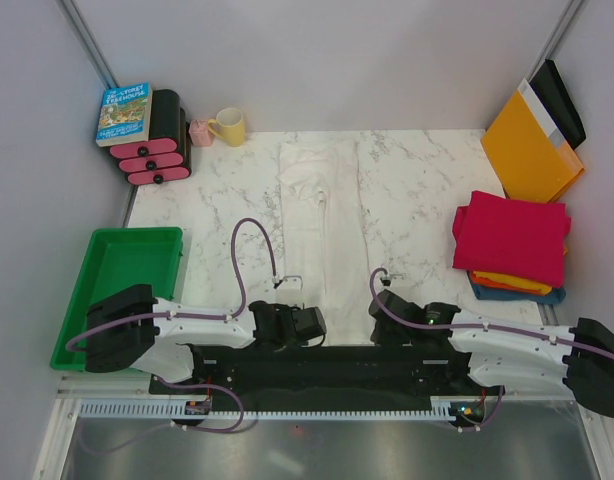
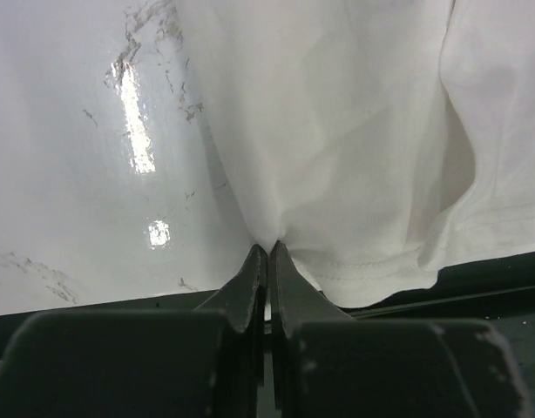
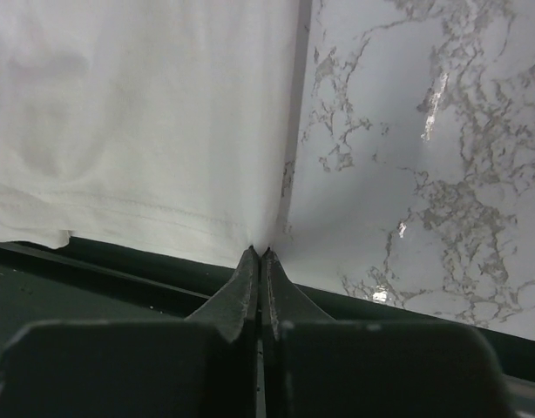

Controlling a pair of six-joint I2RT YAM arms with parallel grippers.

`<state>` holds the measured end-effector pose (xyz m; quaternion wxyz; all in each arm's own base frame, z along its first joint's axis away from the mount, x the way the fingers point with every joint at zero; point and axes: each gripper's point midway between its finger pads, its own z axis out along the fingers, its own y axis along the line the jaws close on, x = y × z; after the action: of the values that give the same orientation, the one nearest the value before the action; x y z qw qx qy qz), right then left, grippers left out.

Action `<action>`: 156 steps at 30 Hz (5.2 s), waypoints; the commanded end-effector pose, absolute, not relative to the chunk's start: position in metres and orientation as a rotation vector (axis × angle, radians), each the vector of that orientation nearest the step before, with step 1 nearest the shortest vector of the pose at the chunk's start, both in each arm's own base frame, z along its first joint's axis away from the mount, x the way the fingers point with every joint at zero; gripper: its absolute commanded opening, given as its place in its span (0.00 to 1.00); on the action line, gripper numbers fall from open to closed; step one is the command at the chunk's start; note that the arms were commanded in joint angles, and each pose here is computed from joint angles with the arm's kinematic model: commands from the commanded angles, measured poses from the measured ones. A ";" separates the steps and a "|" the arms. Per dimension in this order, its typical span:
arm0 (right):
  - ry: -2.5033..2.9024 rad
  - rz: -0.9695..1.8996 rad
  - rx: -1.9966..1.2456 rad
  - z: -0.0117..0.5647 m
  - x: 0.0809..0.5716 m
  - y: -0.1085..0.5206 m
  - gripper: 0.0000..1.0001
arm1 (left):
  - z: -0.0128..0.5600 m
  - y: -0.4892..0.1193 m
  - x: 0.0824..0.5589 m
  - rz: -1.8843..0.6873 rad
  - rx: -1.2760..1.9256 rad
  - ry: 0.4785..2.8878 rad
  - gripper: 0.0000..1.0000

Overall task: Fold and stack the t-shirts
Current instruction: Grab the bottom of the folded rectangular tshirt with both arms, then fold the folded rectangular tshirt in 1/3 of the way

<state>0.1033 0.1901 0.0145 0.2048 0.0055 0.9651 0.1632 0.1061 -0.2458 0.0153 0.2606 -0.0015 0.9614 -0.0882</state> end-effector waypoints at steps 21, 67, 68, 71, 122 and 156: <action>2.565 0.384 -0.038 0.049 0.098 0.190 0.00 | 0.058 -0.231 0.098 -0.287 0.054 2.540 0.02; 2.233 0.082 0.084 0.118 0.387 0.217 0.00 | 0.139 -0.209 0.376 -0.054 -0.113 2.245 0.02; 2.235 0.078 0.092 0.117 0.392 0.215 0.00 | 0.137 -0.210 0.379 -0.049 -0.113 2.248 0.02; 2.248 0.072 0.099 0.109 0.405 0.218 0.00 | 0.126 -0.216 0.392 -0.035 -0.105 2.269 0.02; 2.487 0.197 -0.022 0.018 0.293 0.255 0.00 | 0.029 -0.232 0.293 -0.118 -0.007 2.540 0.02; 2.327 0.126 -0.146 0.068 0.391 0.305 0.00 | 0.145 -0.194 0.243 -0.274 -0.094 2.197 0.02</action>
<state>0.3624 0.2954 0.0426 0.3558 -0.0662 0.9312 0.0431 0.2407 -0.2053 0.1354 0.4242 -0.0177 0.8980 -0.1153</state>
